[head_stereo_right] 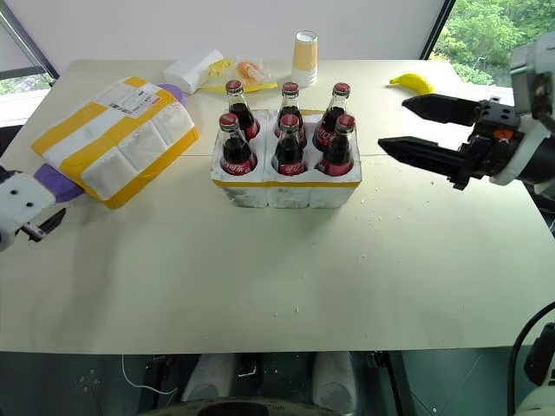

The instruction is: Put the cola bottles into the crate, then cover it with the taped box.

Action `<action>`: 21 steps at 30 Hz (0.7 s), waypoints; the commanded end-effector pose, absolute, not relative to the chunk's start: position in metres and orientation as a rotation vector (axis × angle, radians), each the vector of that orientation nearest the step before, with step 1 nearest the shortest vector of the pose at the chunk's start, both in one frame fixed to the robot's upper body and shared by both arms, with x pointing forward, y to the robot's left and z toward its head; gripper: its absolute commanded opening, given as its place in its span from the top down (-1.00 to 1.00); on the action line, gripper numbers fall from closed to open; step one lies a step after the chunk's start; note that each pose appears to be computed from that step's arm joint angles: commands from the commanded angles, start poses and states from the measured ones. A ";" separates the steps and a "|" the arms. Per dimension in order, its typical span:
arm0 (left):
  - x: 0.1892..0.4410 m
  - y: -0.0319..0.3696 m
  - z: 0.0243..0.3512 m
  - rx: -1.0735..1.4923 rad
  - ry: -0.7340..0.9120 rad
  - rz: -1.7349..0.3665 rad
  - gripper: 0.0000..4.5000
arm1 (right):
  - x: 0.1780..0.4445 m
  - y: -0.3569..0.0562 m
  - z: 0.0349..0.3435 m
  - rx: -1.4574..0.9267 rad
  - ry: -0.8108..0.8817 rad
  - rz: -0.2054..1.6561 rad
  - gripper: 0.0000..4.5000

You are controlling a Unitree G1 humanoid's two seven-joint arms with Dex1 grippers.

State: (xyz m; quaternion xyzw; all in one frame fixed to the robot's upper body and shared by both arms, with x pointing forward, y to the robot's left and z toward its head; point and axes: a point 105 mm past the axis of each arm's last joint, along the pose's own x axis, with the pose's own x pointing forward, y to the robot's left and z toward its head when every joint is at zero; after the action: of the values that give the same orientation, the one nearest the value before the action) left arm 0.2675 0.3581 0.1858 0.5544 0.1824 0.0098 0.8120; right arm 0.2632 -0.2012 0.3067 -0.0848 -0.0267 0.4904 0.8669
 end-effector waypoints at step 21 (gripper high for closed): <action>0.334 0.365 0.148 1.227 0.403 0.110 -1.00 | 0.230 -0.178 0.332 -0.266 -0.152 1.140 -0.97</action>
State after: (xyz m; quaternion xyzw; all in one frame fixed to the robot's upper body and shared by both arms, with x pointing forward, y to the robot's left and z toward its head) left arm 0.3297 0.3651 0.1415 0.5610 0.2009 0.0447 0.8018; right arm 0.2388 -0.1780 0.3212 -0.1076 -0.0495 0.5410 0.8327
